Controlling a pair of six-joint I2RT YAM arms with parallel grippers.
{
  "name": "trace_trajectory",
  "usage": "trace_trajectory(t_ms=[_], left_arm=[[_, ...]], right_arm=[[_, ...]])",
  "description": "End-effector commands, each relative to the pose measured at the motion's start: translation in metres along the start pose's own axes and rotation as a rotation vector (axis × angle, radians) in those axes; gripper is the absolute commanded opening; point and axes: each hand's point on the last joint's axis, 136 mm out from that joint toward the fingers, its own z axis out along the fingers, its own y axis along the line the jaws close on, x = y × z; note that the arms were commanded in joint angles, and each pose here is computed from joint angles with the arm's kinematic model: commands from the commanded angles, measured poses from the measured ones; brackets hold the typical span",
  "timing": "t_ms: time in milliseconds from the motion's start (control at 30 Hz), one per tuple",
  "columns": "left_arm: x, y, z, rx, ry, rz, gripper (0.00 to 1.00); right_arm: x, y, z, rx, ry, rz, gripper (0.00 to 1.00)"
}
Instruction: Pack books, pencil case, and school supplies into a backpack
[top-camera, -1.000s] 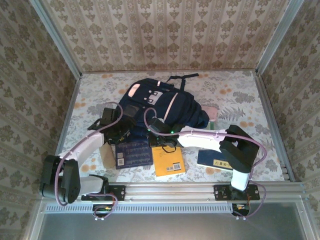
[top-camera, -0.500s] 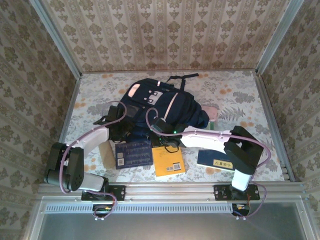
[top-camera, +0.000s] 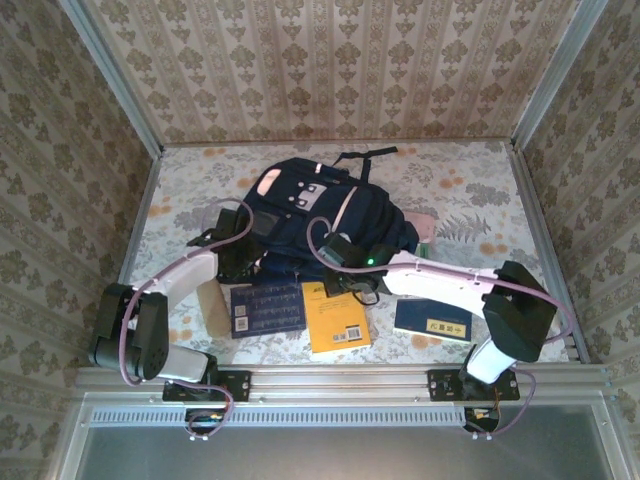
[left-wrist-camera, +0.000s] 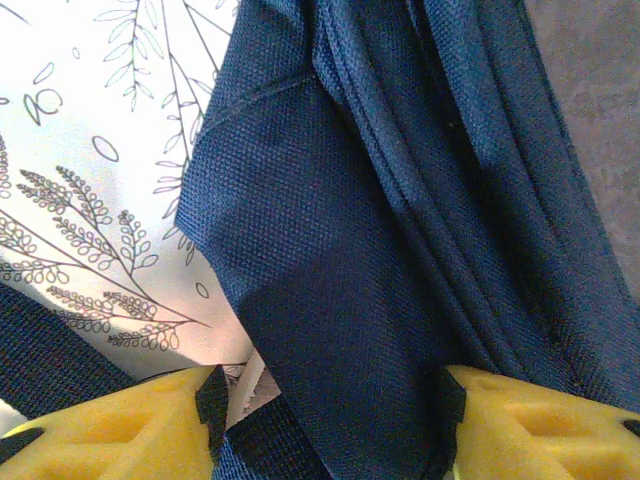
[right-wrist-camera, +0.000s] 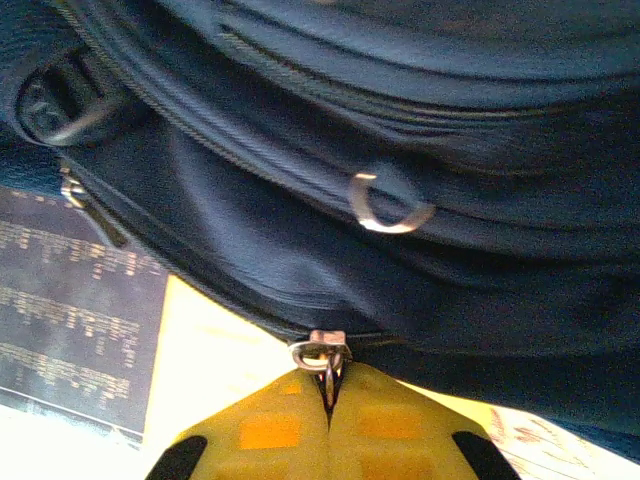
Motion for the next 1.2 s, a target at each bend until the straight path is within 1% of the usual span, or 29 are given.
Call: trace_trajectory(t_ms=[0,200,300,367,400,467,533,633,700,767,833,900,967,1033,1167], left_arm=[[-0.007,0.003,0.001,-0.039,-0.021,0.022,0.59],[-0.007,0.004,0.003,-0.045,-0.018,0.032,0.6],[-0.008,0.003,0.003,-0.043,-0.019,0.034,0.6],[-0.008,-0.004,0.004,-0.02,-0.008,0.043,0.62],[-0.009,-0.011,0.004,-0.001,0.004,0.045,0.63],[-0.008,-0.03,0.004,0.043,0.042,0.054,0.66],[-0.012,-0.057,-0.001,0.085,0.055,0.093,0.7],[-0.031,-0.081,-0.015,0.062,0.036,0.142,0.78],[-0.048,-0.082,-0.031,0.03,0.006,0.108,0.8],[-0.061,-0.08,-0.053,0.045,-0.041,0.093,0.84],[-0.066,-0.07,-0.072,0.064,-0.071,0.057,0.87],[-0.061,-0.06,-0.085,0.1,-0.066,0.015,0.92],[-0.047,-0.048,-0.091,0.128,-0.033,-0.024,0.94],[-0.028,-0.04,-0.095,0.16,0.019,-0.058,0.94],[0.017,-0.023,-0.088,0.234,0.156,-0.171,0.92]], right_arm=[[0.02,-0.046,-0.016,0.122,0.09,-0.043,0.0],[0.02,-0.081,-0.029,0.186,0.128,-0.013,0.0],[0.017,-0.086,-0.035,0.188,0.121,-0.006,0.0],[0.015,-0.073,-0.035,0.112,0.117,-0.004,0.0],[0.014,-0.061,-0.036,0.05,0.115,-0.002,0.0],[0.007,-0.037,-0.04,-0.082,0.093,0.012,0.0],[-0.003,-0.016,-0.047,-0.187,0.068,0.041,0.0],[-0.019,0.009,-0.053,-0.28,0.055,0.073,0.0],[-0.029,0.024,-0.056,-0.312,0.062,0.09,0.0],[-0.037,0.039,-0.058,-0.334,0.056,0.096,0.0],[-0.044,0.056,-0.059,-0.35,0.054,0.094,0.0],[-0.05,0.068,-0.057,-0.354,0.043,0.092,0.0],[-0.053,0.079,-0.053,-0.361,0.037,0.093,0.0],[-0.055,0.088,-0.045,-0.379,0.028,0.109,0.0],[-0.053,0.103,-0.031,-0.409,0.02,0.12,0.0]])
